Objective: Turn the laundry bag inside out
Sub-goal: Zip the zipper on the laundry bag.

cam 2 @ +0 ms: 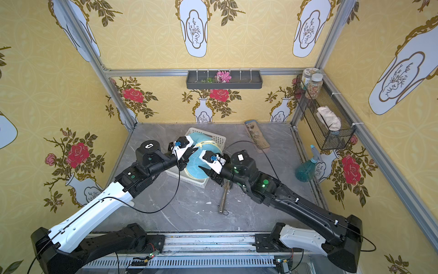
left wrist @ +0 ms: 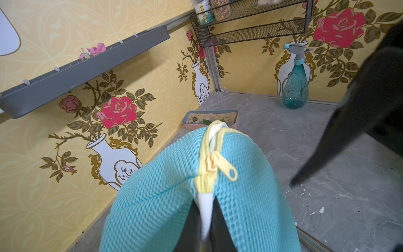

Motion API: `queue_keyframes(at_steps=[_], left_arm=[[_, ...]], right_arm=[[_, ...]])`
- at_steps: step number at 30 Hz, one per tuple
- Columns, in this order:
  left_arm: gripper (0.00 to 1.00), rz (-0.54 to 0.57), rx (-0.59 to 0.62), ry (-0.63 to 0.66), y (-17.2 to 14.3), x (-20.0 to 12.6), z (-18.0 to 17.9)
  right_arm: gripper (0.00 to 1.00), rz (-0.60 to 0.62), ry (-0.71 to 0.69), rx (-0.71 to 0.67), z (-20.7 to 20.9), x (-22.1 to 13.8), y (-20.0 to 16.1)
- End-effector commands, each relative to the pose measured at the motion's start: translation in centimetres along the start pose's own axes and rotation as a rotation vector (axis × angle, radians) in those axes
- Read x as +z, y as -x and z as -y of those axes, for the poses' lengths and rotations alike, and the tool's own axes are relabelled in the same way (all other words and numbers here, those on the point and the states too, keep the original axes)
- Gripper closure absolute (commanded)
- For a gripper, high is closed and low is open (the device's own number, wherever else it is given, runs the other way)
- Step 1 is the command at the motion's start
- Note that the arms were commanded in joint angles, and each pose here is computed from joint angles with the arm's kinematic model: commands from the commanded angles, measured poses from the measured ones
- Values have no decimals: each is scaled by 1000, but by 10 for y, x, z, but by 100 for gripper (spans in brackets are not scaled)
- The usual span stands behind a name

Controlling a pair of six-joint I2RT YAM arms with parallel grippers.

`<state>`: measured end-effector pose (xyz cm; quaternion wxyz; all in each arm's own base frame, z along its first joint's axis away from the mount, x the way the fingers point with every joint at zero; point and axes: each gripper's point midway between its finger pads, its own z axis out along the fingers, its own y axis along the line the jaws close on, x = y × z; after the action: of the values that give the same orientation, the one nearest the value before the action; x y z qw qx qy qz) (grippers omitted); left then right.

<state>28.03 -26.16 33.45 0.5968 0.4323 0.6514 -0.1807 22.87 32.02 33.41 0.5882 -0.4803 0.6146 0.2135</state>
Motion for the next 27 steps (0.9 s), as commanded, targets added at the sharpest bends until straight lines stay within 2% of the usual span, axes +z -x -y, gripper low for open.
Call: queue_keyframes(at_steps=[1,4,10,12,16,18,27], left_arm=[[100,10,5,11,4,0,-1],[100,17,6,8,5,-2,0],[100,38,19,20,10,-7,-1],[100,45,20,16,11,-8,1],[100,68,23,2,12,-10,5],[100,69,24,1,11,-10,5],[100,69,26,-4,10,-9,6]], right_arm=[[62,71,-82,-1,19,13,25],[72,42,-139,64,30,21,18],[73,42,-150,195,34,15,9],[73,74,-168,312,42,10,3],[66,228,-54,579,39,3,7],[63,287,-14,655,38,0,10],[62,388,146,801,38,10,27]])
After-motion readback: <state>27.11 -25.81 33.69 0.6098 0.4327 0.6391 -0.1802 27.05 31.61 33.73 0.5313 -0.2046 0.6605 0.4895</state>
